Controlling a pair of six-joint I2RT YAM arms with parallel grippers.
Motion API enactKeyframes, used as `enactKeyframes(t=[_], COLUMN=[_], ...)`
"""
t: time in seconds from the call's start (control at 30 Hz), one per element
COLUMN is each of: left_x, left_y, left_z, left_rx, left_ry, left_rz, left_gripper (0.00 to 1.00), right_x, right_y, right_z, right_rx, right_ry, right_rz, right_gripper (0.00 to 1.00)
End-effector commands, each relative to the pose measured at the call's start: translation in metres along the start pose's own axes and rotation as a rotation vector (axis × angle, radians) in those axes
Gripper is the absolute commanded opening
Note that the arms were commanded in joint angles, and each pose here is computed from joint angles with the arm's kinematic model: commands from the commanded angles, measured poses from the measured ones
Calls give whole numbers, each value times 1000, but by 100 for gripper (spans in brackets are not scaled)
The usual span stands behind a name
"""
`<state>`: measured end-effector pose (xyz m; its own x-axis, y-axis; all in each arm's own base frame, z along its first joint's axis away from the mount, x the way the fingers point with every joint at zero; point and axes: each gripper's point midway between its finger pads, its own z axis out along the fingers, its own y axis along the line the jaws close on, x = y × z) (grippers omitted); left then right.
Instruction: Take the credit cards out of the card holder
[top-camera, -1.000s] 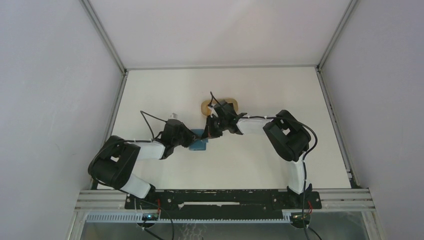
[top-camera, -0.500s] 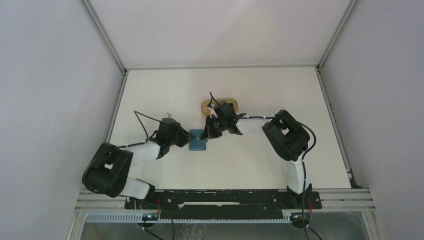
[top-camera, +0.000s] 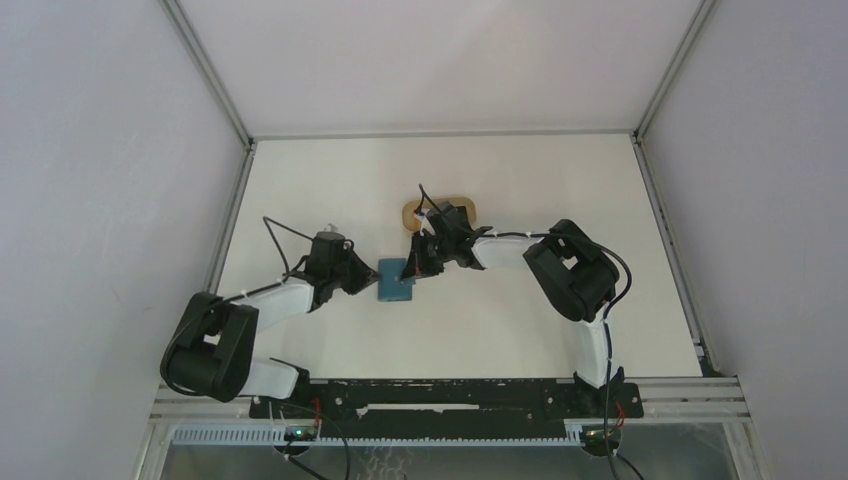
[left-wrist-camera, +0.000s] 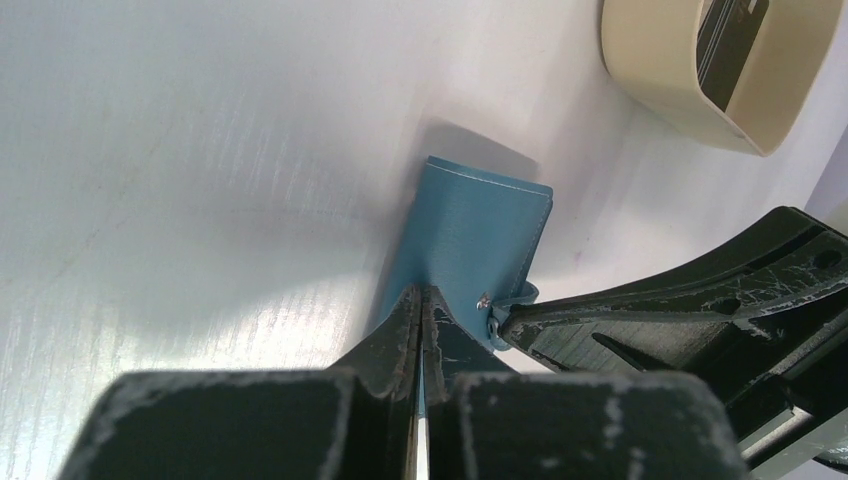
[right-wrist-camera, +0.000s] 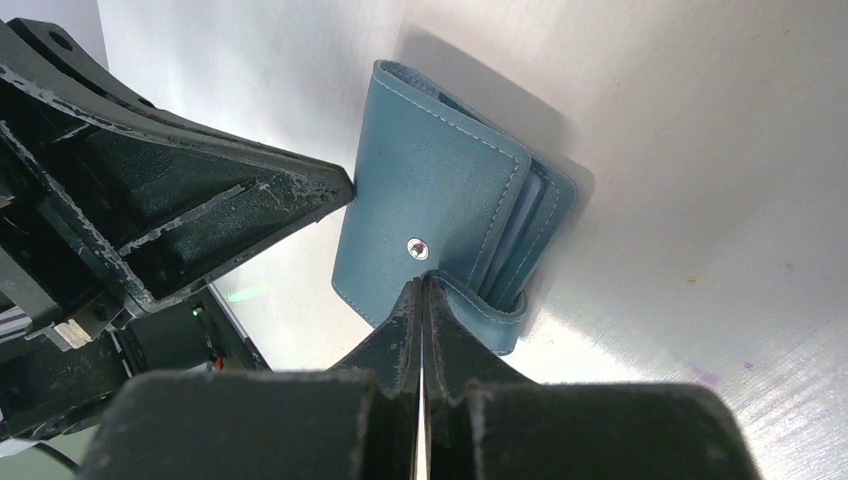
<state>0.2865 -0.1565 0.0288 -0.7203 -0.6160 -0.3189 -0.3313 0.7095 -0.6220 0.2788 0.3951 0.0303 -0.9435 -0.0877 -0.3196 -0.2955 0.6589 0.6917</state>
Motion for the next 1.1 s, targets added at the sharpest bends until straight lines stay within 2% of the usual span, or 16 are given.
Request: enactKeyframes(t=[0.0, 0.43, 1.07], left_x=[10, 29, 22], left_y=[2, 19, 19], left_z=[1, 14, 6], left_rx=[-1, -19, -27], left_ry=[59, 126, 89], left_rz=[40, 33, 51], left_gripper=[3, 0, 0], right_x=[1, -1, -40], right_y=[-4, -5, 12], right_z=[8, 5, -34], right_rx=[20, 23, 11], right_ry=[3, -2, -114], right_rz=[-10, -9, -17], right_gripper=[0, 0, 0])
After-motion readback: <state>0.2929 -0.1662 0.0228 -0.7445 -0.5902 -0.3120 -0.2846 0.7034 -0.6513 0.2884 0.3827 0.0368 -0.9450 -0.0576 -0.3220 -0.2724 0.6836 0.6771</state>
